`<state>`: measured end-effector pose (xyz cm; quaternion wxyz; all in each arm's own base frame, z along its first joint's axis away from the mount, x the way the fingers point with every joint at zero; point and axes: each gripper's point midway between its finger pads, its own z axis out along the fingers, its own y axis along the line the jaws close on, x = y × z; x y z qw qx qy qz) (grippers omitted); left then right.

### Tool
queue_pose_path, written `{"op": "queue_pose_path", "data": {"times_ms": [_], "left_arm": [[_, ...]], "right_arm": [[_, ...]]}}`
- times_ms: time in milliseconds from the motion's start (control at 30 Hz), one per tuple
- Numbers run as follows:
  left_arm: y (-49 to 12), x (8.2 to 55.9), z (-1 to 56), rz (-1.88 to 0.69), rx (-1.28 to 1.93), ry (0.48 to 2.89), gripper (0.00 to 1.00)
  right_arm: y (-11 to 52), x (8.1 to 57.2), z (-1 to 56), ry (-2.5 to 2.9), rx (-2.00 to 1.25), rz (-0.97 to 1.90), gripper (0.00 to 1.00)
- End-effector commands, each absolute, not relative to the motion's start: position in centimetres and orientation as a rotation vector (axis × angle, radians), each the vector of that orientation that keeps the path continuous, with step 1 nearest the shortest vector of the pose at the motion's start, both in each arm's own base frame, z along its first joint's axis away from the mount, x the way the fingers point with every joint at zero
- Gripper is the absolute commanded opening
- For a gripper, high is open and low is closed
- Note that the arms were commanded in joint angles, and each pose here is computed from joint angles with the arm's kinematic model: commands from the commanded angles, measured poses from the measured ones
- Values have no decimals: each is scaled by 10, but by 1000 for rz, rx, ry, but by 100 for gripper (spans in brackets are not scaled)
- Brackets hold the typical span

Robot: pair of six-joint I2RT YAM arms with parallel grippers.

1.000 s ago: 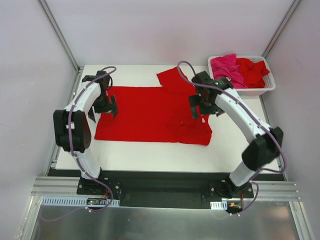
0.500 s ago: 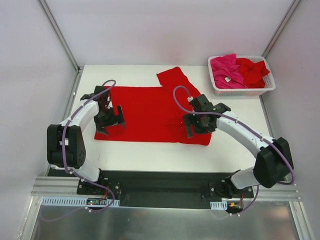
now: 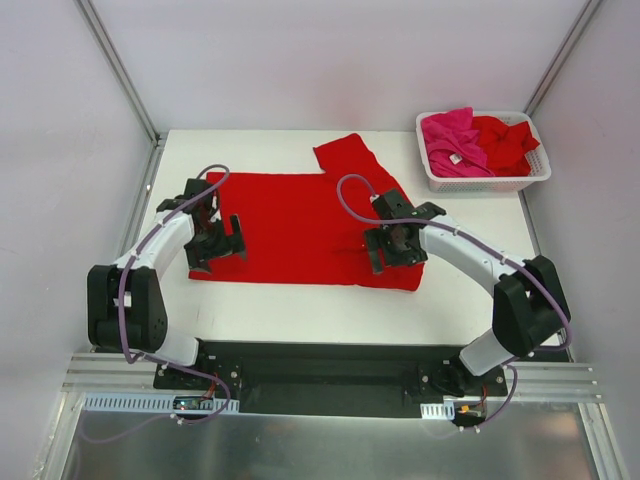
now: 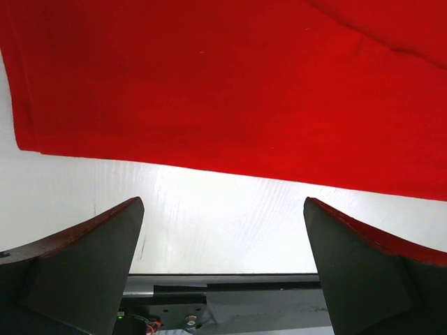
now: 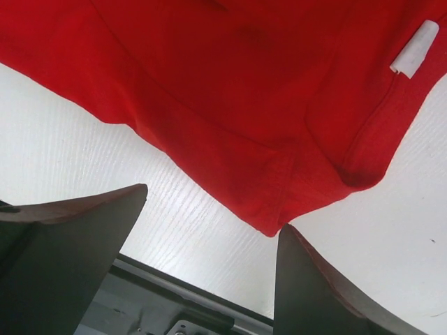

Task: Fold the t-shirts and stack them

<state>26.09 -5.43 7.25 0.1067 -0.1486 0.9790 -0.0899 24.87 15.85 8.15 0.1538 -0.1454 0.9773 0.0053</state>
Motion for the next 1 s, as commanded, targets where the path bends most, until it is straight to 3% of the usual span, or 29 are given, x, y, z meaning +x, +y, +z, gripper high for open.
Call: {"op": "queue_pose_path", "data": {"times_ms": [0, 167, 500, 967], "left_arm": [[-43, 259, 82, -185, -451, 2824, 99], [-40, 259, 84, -172, -445, 2808, 99], [-42, 260, 85, -187, -442, 2800, 99], [-31, 270, 62, -86, -413, 2866, 99]], "right_arm": [[147, 246, 78, 2839, -295, 4, 83], [141, 252, 72, 2849, -163, 103, 83], [160, 287, 88, 2799, -242, 177, 81], [143, 243, 80, 2885, -206, 166, 78]]}}
